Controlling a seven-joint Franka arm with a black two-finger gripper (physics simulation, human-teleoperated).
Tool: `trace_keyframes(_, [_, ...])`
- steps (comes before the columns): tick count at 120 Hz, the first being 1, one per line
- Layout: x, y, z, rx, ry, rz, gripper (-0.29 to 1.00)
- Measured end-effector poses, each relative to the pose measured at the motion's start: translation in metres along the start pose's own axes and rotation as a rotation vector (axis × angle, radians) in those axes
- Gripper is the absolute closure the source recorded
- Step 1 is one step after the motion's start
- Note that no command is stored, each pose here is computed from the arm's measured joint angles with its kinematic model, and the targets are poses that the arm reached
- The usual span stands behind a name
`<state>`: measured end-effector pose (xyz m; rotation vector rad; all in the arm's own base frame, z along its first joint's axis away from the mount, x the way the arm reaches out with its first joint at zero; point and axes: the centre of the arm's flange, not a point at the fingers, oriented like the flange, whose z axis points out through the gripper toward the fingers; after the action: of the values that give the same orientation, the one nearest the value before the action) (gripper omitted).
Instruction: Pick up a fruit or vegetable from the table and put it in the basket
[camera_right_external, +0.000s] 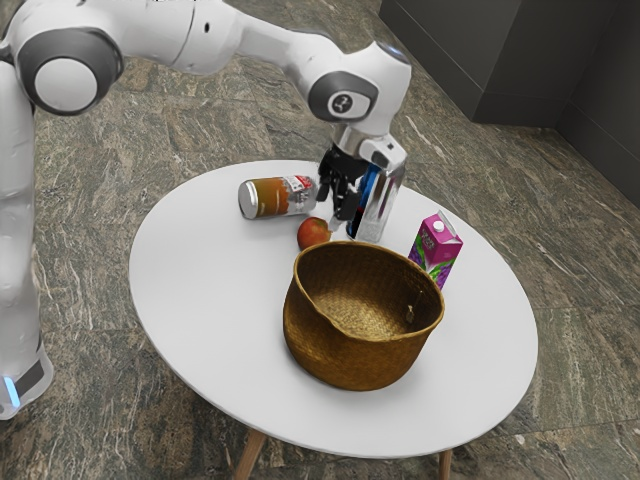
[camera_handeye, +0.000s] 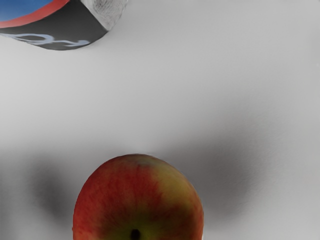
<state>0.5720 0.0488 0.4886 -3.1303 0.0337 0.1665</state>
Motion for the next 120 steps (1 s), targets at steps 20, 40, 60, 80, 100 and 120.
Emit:
trace_keyframes(20, [0.002, -0.02, 0.006, -0.013, 0.002, -0.028, 0.0])
trace_keyframes(40, [0.006, -0.018, 0.018, -0.024, -0.013, -0.015, 0.0])
trace_keyframes(60, [0.006, -0.012, 0.023, -0.041, -0.019, -0.003, 0.0])
trace_keyframes(80, [0.004, -0.017, 0.028, -0.055, -0.027, -0.01, 0.0])
trace_keyframes(100, [0.002, -0.022, 0.038, -0.072, -0.038, -0.021, 0.0])
trace_keyframes(120, [0.001, -0.026, 0.045, -0.09, -0.046, -0.031, 0.0])
